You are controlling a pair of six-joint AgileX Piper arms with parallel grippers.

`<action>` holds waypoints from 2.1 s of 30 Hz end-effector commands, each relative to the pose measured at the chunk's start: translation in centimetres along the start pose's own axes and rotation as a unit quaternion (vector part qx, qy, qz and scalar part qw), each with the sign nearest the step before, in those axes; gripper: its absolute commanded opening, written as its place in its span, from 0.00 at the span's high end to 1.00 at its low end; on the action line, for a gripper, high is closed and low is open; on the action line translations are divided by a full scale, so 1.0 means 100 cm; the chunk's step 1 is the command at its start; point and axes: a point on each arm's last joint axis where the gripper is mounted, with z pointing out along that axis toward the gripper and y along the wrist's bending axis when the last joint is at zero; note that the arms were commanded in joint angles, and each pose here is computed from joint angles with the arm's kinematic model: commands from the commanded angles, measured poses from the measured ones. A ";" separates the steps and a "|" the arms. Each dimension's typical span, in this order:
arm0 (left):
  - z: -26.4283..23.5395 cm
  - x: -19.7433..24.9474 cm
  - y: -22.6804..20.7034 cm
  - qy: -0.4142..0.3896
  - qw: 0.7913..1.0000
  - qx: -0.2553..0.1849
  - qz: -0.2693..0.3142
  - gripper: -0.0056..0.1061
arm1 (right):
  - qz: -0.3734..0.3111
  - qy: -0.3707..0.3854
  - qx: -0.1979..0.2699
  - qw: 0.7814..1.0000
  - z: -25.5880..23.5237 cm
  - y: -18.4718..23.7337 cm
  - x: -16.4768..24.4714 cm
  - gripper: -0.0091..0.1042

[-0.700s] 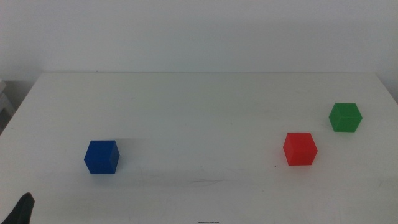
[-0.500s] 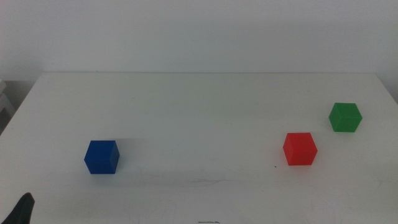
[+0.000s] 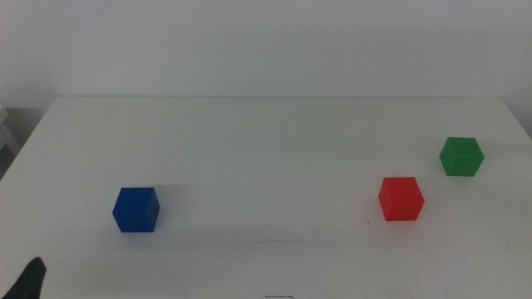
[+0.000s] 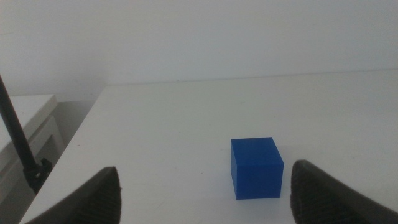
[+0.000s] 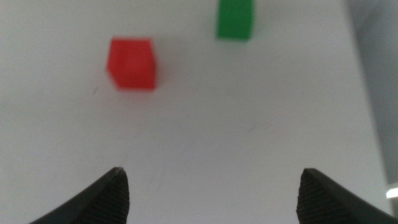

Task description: Stack red cubes first, then green, then blue cubes in a specific spot.

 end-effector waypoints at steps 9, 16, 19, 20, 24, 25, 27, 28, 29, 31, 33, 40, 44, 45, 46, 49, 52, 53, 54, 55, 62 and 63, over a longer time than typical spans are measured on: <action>-0.002 -0.009 0.000 -0.051 0.999 0.003 -0.005 0.11 | 0.030 0.132 -0.045 0.990 0.040 0.041 -0.094 0.09; -0.002 -0.009 0.000 -0.051 0.999 0.003 -0.005 0.11 | 0.021 0.179 -0.062 0.982 0.082 0.075 -0.124 0.09; -0.002 -0.009 0.000 -0.051 0.999 0.003 -0.005 0.11 | 0.022 0.176 -0.067 0.982 0.099 0.084 -0.140 0.09; -0.002 -0.009 0.000 -0.051 0.999 0.003 -0.005 0.11 | 0.023 0.181 -0.065 0.981 0.106 0.086 -0.146 0.09; -0.002 -0.009 0.000 -0.051 0.999 0.003 -0.005 0.11 | 0.006 0.207 -0.038 0.978 0.135 0.091 -0.161 0.09; -0.002 -0.009 0.000 -0.051 0.999 0.003 -0.005 0.11 | 0.003 0.212 -0.033 0.977 0.143 0.092 -0.163 0.09; -0.002 -0.009 0.000 -0.051 0.999 0.003 -0.005 0.11 | -0.006 0.224 -0.020 0.974 0.160 0.094 -0.164 0.09; -0.002 -0.009 0.000 -0.051 0.999 0.003 -0.005 0.11 | -0.009 0.231 -0.016 0.973 0.169 0.095 -0.164 0.10; -0.002 -0.009 0.000 -0.051 0.999 0.003 -0.005 0.11 | -0.010 0.239 -0.012 0.971 0.178 0.094 -0.163 0.10; -0.002 -0.009 0.000 -0.051 0.999 0.003 -0.005 0.11 | -0.007 0.256 -0.005 0.967 0.195 0.092 -0.159 0.11; -0.002 -0.009 0.000 -0.051 0.999 0.003 -0.005 0.11 | -0.006 0.267 0.000 0.964 0.213 0.091 -0.154 0.11; -0.002 -0.009 0.000 -0.051 0.999 0.003 -0.005 0.11 | -0.010 0.283 0.003 0.959 0.253 0.093 -0.141 0.15; -0.002 -0.009 0.000 -0.051 0.999 0.003 -0.005 0.11 | -0.008 0.291 0.003 0.957 0.268 0.094 -0.135 0.18; -0.002 -0.009 0.000 -0.051 0.999 0.003 -0.005 0.11 | -0.008 0.294 0.003 0.956 0.271 0.095 -0.133 0.19; -0.002 -0.009 0.000 -0.051 0.999 0.003 -0.005 0.11 | -0.007 0.299 0.002 0.954 0.274 0.095 -0.131 0.20; -0.002 -0.009 0.000 -0.051 0.999 0.003 -0.005 0.11 | -0.002 0.310 -0.001 0.951 0.280 0.097 -0.126 0.23; -0.002 -0.009 0.000 -0.051 0.999 0.003 -0.005 0.11 | 0.006 0.323 -0.008 0.946 0.283 0.099 -0.122 0.29; -0.002 -0.009 0.000 -0.051 0.999 0.003 -0.005 0.11 | 0.010 0.329 -0.010 0.944 0.285 0.100 -0.120 0.31; -0.002 -0.009 0.000 -0.051 0.999 0.003 -0.005 0.11 | 0.012 0.335 -0.012 0.942 0.286 0.101 -0.118 0.34; -0.002 -0.009 0.000 -0.051 0.999 0.003 -0.005 0.11 | 0.016 0.338 -0.014 0.941 0.287 0.101 -0.117 0.38; -0.002 -0.009 0.000 -0.051 0.999 0.003 -0.005 0.11 | 0.014 0.354 -0.011 0.935 0.286 0.102 -0.115 0.84; -0.002 -0.009 0.000 -0.051 0.999 0.003 -0.005 0.11 | 0.007 0.355 -0.008 0.935 0.283 0.103 -0.117 0.93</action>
